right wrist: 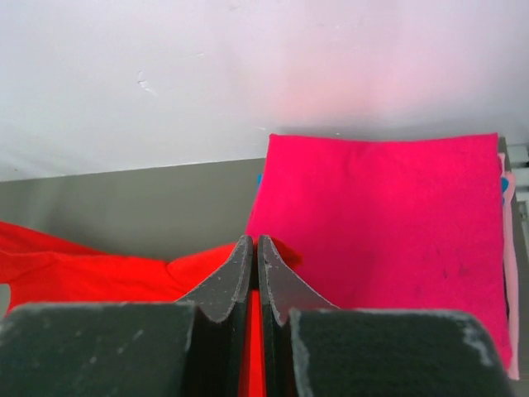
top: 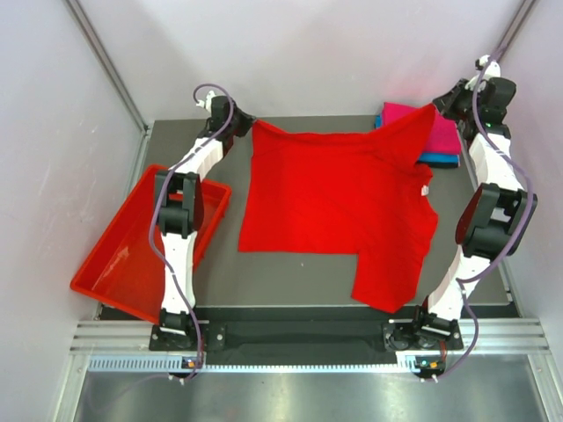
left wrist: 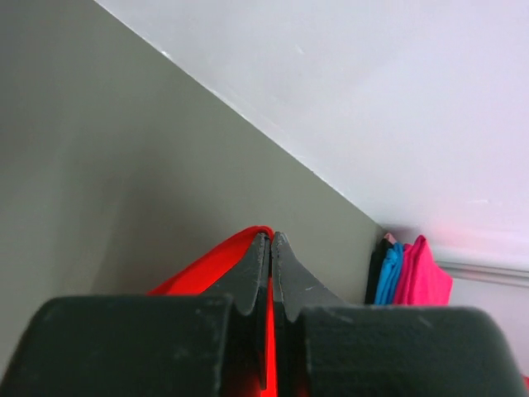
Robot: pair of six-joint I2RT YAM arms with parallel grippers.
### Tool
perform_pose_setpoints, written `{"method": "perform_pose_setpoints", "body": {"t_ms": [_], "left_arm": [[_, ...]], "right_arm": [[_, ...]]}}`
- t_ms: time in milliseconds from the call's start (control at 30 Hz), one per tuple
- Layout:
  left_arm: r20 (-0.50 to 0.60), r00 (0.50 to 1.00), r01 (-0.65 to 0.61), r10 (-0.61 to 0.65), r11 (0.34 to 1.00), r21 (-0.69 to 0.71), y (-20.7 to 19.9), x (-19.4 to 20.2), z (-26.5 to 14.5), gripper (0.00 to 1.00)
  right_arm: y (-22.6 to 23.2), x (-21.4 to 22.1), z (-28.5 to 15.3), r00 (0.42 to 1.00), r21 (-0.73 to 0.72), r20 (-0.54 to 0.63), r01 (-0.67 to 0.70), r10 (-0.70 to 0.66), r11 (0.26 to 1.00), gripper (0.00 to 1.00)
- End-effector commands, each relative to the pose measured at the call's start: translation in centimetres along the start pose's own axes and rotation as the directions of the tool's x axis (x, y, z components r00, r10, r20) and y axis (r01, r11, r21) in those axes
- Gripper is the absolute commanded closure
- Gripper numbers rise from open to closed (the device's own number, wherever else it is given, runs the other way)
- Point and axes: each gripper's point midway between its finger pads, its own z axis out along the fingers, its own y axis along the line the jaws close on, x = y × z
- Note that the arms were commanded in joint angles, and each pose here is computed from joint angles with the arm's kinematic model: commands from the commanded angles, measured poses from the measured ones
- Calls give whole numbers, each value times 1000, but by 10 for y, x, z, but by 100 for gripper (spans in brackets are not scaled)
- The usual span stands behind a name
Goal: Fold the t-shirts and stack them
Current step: Fold the tshirt
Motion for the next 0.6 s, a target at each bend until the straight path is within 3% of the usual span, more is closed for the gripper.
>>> {"method": "perform_pose_setpoints", "body": {"t_ms": [0, 233, 567], "left_arm": [[43, 999, -33, 29, 995, 98, -21, -25, 1, 100], [27, 997, -69, 66, 990, 127, -24, -25, -6, 100], [-76, 986, -140, 148, 985, 101, -8, -10, -29, 100]], "right_arm": [[12, -41, -3, 981, -38, 121, 155, -149, 987, 100], [34, -55, -14, 964, -97, 180, 217, -198, 971, 100], [26, -36, -34, 959, -31, 131, 259, -253, 965, 100]]}}
